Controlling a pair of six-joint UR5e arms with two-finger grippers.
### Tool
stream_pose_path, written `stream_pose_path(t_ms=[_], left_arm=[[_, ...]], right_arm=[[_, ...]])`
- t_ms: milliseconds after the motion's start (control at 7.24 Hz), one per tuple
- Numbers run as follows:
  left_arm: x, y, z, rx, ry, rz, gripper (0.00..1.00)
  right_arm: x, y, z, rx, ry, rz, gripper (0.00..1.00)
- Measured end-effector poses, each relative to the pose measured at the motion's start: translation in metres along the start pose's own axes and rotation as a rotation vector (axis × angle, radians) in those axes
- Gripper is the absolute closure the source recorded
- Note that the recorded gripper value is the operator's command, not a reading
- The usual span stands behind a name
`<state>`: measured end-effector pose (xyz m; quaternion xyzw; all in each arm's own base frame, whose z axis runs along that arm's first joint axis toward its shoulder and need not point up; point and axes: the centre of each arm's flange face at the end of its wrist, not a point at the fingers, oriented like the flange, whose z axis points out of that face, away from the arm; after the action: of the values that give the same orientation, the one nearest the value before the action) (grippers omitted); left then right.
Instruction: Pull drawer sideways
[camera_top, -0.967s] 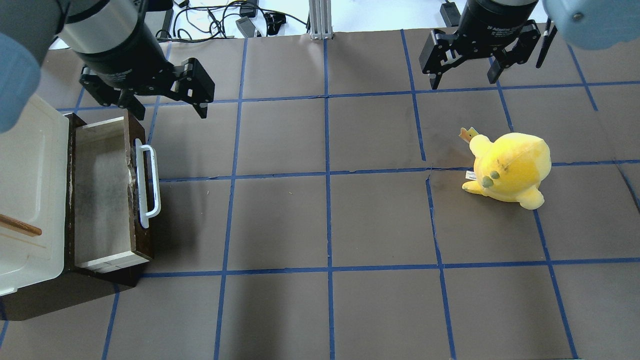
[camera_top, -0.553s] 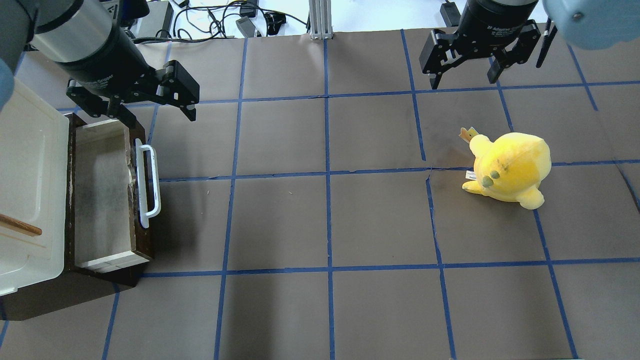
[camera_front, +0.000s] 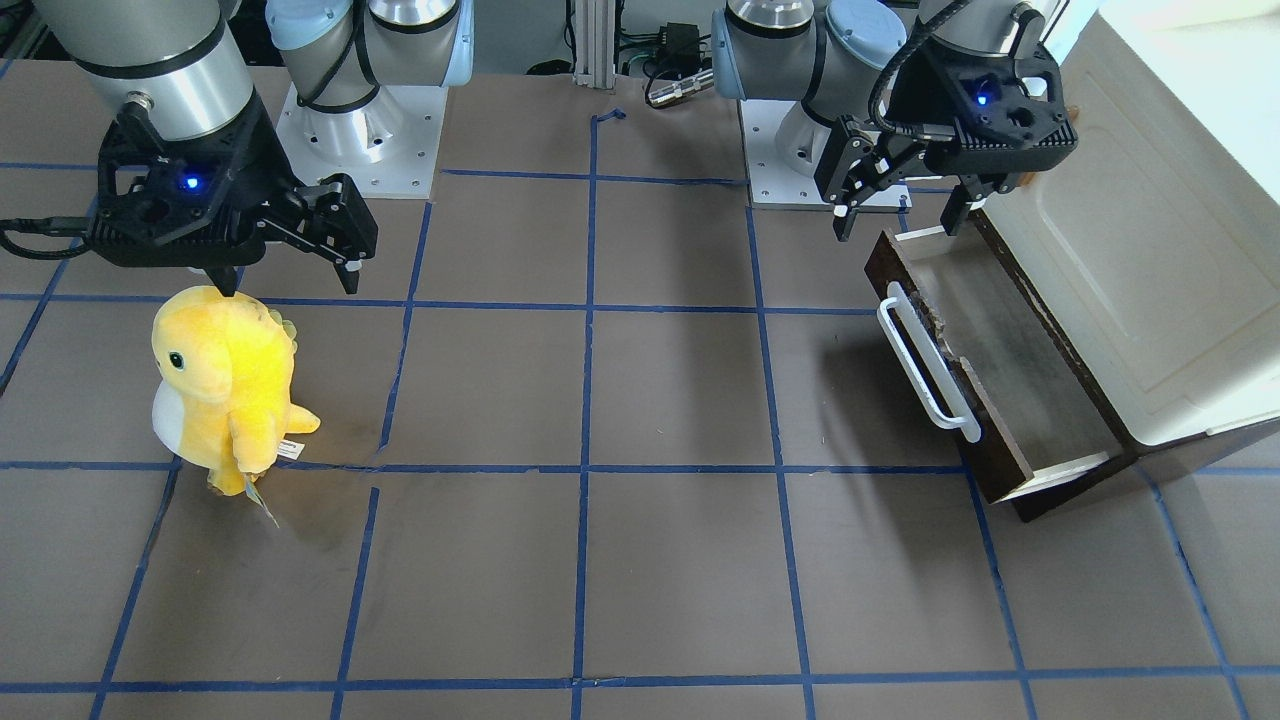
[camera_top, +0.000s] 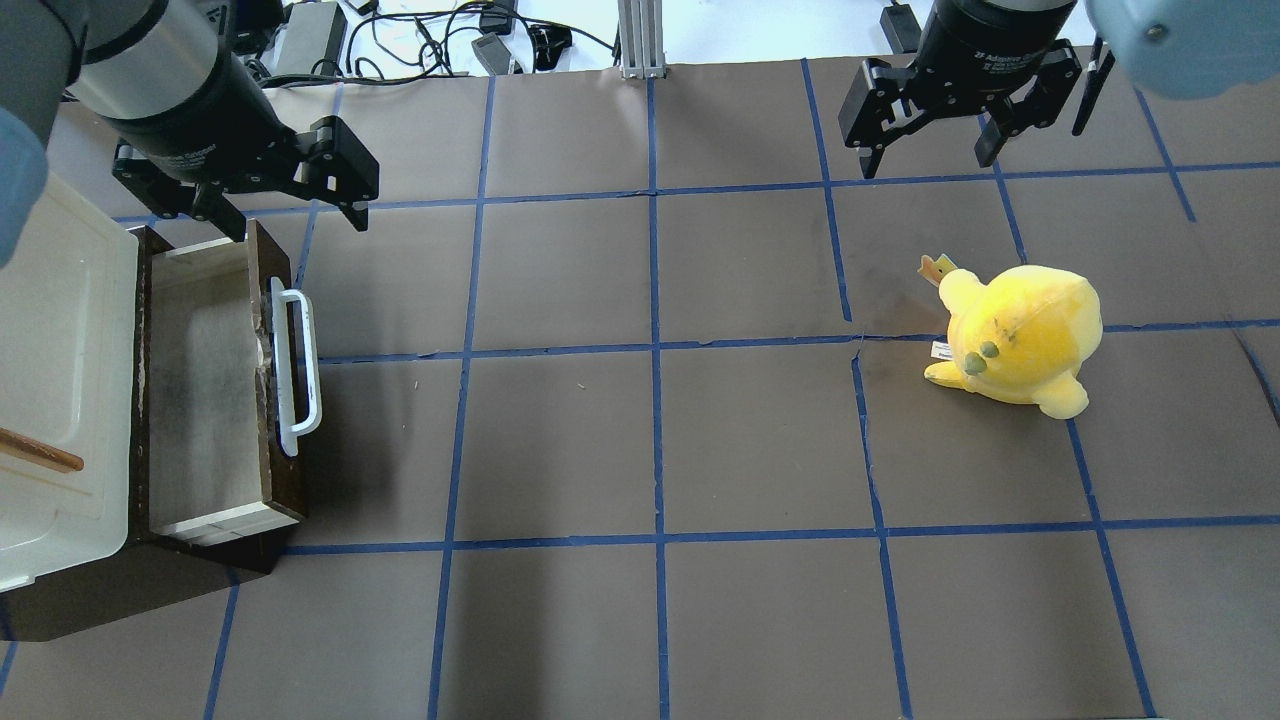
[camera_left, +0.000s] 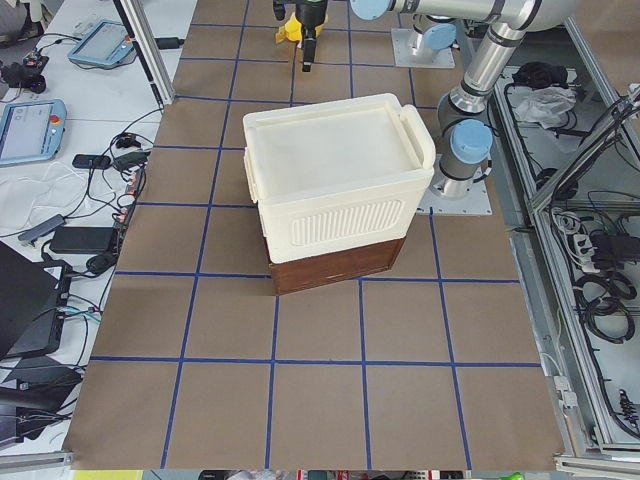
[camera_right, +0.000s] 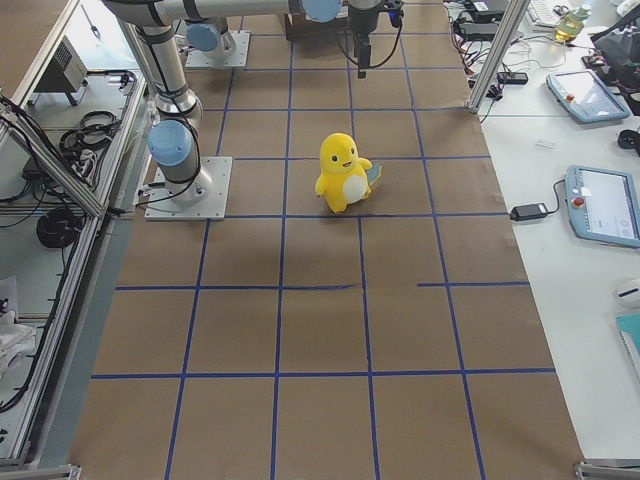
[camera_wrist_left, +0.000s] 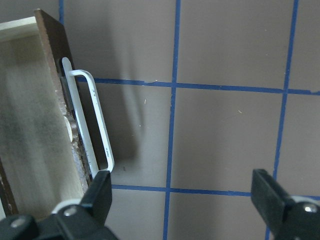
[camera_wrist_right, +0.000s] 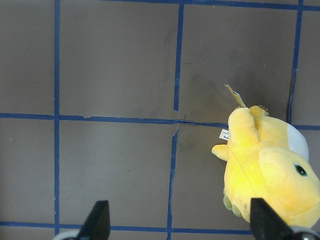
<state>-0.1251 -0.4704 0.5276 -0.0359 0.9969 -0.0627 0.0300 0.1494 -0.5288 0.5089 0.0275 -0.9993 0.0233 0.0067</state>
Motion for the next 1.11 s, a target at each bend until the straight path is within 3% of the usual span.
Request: stream_pose_path(t_ms=[553, 1106], left_arm=[[-0.002, -0.002, -0.004, 0.007, 0.034, 0.000, 0.00], [-0.024, -0.032, -0.001, -0.004, 0.035, -0.049, 0.00]], right_arm=[[0.000, 0.000, 0.000, 0.000, 0.000, 0.000, 0.00], [0.000, 0.000, 0.000, 0.000, 0.000, 0.000, 0.00]])
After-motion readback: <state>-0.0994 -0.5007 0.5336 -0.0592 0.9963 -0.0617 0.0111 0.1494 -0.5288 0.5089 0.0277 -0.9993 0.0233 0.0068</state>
